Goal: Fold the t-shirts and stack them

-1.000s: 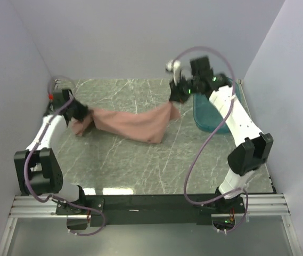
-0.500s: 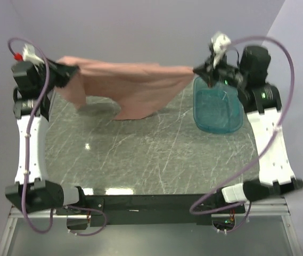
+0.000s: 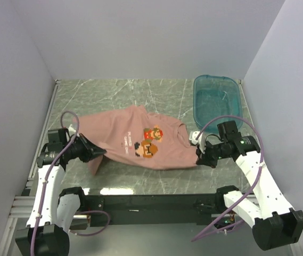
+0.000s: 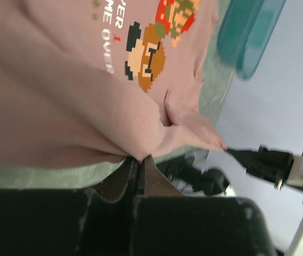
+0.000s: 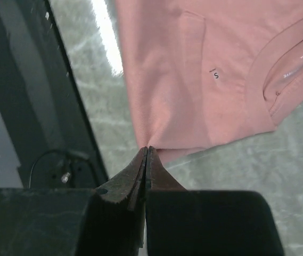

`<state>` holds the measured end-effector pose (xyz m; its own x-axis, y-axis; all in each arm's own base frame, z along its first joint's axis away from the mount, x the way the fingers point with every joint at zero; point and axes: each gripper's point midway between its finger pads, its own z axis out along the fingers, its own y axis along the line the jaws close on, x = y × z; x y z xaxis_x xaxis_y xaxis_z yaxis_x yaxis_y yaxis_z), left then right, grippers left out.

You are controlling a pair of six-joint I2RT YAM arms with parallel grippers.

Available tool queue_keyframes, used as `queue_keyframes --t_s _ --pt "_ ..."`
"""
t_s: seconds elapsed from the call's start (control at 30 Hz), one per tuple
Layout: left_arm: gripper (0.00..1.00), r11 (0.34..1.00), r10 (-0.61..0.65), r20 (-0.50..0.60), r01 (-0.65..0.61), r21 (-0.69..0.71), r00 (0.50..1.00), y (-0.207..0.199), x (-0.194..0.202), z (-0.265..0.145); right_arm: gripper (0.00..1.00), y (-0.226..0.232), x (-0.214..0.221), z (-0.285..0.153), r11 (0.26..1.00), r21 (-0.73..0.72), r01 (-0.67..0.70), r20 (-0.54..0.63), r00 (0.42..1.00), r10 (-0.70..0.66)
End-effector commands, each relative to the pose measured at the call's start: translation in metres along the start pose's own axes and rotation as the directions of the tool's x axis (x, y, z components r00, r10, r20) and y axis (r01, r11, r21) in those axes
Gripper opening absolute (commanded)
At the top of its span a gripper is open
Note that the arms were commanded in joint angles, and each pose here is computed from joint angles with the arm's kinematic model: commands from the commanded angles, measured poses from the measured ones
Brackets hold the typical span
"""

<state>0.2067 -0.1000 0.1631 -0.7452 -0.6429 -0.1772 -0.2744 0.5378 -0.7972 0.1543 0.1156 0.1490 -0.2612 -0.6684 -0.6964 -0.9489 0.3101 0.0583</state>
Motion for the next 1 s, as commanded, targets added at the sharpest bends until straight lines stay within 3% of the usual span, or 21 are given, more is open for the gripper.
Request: queue_keyframes --t_s 0.0,0.1,0.13,0.17,0.2,0.23,0.33,0.37,0.47,0.5,0.57,0.6,0.67,0.73,0.83,0.87,0.97 --pt "0.00 0.997 0.062 -0.146 -0.056 0.044 0.987 0.004 0.035 -0.001 0.00 0.010 0.006 -0.007 0.996 -0.008 0.091 -0.018 0.996 -0.091" --pt "0.01 0.993 0.111 -0.216 -0.102 0.054 0.970 0.000 0.050 -0.006 0.01 0.008 -0.004 -0.014 0.994 0.021 0.110 0.009 0.994 -0.110" --pt "0.09 0.991 0.130 -0.224 -0.122 0.049 0.966 -0.001 0.051 -0.008 0.16 0.007 -0.007 -0.016 0.994 0.031 0.105 0.016 0.994 -0.105" --pt "0.31 0.988 0.157 -0.220 -0.151 0.040 0.963 -0.002 0.050 -0.011 0.28 0.004 -0.011 -0.017 0.993 0.044 0.108 0.023 0.994 -0.109" --pt "0.40 0.978 0.207 -0.172 -0.208 0.012 0.963 -0.006 0.039 -0.015 0.44 -0.003 -0.020 -0.020 0.992 0.076 0.101 0.045 0.993 -0.105" --pt "0.46 0.974 0.220 -0.143 -0.225 -0.019 0.965 -0.006 0.033 -0.017 0.48 -0.006 -0.026 -0.021 0.991 0.090 0.098 0.063 0.993 -0.104" --pt "0.59 0.943 0.331 0.053 -0.328 -0.057 0.942 -0.032 -0.009 -0.029 0.56 -0.026 -0.054 -0.021 0.990 0.134 0.048 0.153 0.986 -0.069" --pt "0.69 0.934 0.356 0.112 -0.352 -0.054 0.928 -0.042 -0.020 -0.033 0.57 -0.030 -0.061 -0.019 0.992 0.124 0.033 0.176 0.983 -0.055" --pt "0.80 0.916 0.391 0.307 -0.399 -0.040 0.868 -0.066 -0.064 -0.028 0.57 -0.053 -0.088 -0.007 0.996 0.061 -0.067 0.242 0.969 0.051" --pt "0.83 0.925 0.369 0.324 -0.377 -0.039 0.871 -0.061 -0.072 -0.018 0.57 -0.071 -0.097 0.005 0.990 0.021 -0.143 0.239 0.962 0.134" --pt "0.84 0.938 0.341 0.346 -0.342 -0.061 0.874 -0.055 -0.095 0.003 0.55 -0.092 -0.120 0.011 0.985 0.015 -0.173 0.224 0.960 0.166" --pt "0.84 0.944 0.327 0.336 -0.322 -0.072 0.883 -0.053 -0.102 0.009 0.52 -0.106 -0.110 0.034 0.963 -0.024 -0.269 0.146 0.952 0.270" --pt "0.79 0.951 0.305 0.283 -0.273 -0.147 0.909 -0.035 -0.115 0.028 0.51 -0.138 -0.110 0.061 0.946 0.020 -0.323 0.046 0.946 0.322" --pt "0.76 0.935 0.342 0.274 -0.296 -0.198 0.899 -0.034 -0.127 0.028 0.50 -0.153 -0.105 0.076 0.929 0.050 -0.366 -0.017 0.930 0.367" --pt "0.76 0.895 0.415 0.310 -0.323 -0.308 0.855 -0.023 -0.141 0.016 0.49 -0.185 -0.098 0.099 0.916 0.115 -0.384 -0.085 0.915 0.394" --pt "0.77 0.873 0.455 0.348 -0.332 -0.358 0.820 -0.022 -0.148 0.004 0.49 -0.198 -0.097 0.108 0.914 0.134 -0.384 -0.097 0.912 0.398" --pt "0.79 0.859 0.486 0.412 -0.336 -0.385 0.770 -0.020 -0.147 -0.012 0.49 -0.220 -0.088 0.125 0.911 0.181 -0.370 -0.156 0.904 0.398"
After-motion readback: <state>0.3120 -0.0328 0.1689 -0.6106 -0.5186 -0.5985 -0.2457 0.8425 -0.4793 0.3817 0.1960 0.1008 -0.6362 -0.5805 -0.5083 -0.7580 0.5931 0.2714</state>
